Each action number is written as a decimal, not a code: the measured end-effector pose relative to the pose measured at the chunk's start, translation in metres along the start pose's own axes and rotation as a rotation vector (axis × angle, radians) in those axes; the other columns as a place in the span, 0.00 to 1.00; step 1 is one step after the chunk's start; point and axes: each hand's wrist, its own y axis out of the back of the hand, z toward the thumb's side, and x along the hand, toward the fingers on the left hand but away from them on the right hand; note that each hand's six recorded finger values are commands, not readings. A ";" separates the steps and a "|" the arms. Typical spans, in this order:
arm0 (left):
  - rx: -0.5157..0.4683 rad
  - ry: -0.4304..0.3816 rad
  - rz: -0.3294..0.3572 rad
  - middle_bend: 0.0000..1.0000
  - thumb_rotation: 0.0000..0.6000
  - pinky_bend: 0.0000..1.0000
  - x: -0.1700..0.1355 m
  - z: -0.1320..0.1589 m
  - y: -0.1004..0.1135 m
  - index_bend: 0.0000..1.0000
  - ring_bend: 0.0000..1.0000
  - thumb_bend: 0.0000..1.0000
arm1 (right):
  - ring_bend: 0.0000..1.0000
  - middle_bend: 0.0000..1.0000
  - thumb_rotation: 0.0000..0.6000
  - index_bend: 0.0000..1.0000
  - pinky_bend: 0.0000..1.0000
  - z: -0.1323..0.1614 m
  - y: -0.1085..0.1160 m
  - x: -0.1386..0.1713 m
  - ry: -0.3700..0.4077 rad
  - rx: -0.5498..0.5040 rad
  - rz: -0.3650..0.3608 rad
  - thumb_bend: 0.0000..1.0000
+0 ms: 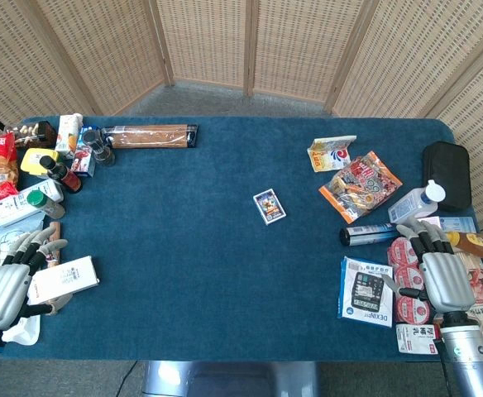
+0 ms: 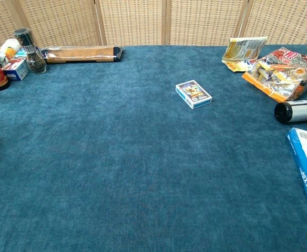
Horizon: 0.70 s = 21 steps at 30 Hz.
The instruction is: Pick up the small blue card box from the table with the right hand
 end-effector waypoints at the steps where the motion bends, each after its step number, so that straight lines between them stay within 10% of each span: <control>1: 0.000 0.000 0.000 0.06 1.00 0.00 0.000 0.000 0.000 0.18 0.00 0.22 | 0.00 0.04 0.79 0.14 0.00 0.000 0.000 0.000 -0.002 -0.002 0.001 0.23; 21: -0.003 -0.017 0.006 0.06 1.00 0.00 0.004 0.001 0.004 0.18 0.00 0.22 | 0.00 0.04 0.80 0.04 0.00 0.043 -0.001 -0.018 0.130 -0.017 0.013 0.23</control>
